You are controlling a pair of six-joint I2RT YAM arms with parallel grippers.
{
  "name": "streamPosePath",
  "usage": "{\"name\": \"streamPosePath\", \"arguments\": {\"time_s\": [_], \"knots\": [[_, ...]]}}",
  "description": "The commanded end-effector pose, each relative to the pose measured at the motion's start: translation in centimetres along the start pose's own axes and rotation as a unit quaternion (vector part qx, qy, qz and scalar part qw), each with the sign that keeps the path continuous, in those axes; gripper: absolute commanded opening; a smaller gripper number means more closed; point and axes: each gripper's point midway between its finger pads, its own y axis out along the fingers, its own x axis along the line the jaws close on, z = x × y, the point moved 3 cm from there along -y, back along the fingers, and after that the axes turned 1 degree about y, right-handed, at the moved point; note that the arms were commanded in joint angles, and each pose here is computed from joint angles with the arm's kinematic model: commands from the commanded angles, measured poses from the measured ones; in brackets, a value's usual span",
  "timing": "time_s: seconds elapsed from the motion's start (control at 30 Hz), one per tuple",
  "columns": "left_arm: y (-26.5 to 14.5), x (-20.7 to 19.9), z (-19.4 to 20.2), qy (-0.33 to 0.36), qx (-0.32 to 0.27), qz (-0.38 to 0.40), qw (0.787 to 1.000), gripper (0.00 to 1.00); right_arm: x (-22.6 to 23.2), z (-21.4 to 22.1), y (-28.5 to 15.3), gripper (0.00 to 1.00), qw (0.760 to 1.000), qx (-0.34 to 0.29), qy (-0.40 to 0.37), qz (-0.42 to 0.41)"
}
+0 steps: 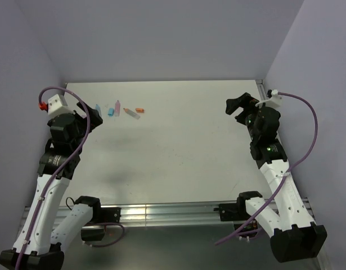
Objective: Insert the pens into the pen caps
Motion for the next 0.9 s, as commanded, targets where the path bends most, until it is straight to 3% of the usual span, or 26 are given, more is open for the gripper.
{"name": "streamPosePath", "arguments": {"time_s": [0.0,0.5,0.7,0.8,0.87], "knots": [[0.2,0.4,-0.5,-0.010,-0.009,-0.023,1.000,1.00,0.5,-1.1,-0.7,1.00,1.000,-0.025,-0.004,-0.014],[3.7,-0.4,-0.8,-0.009,0.021,-0.062,0.998,1.00,1.7,-0.9,-0.6,1.00,0.999,-0.002,-0.014,-0.045],[7.1,1.8,-2.8,-0.063,-0.008,-0.178,0.982,0.99,2.6,-1.5,-0.1,0.97,0.998,0.004,0.007,-0.070],[9.7,3.7,-2.3,-0.080,0.000,-0.236,0.968,1.00,2.9,-1.2,0.6,0.85,0.997,0.025,0.014,-0.078],[11.9,4.7,-1.8,-0.086,0.011,-0.262,0.961,0.98,3.0,-0.9,1.1,0.84,0.996,0.036,0.017,-0.082]]}}
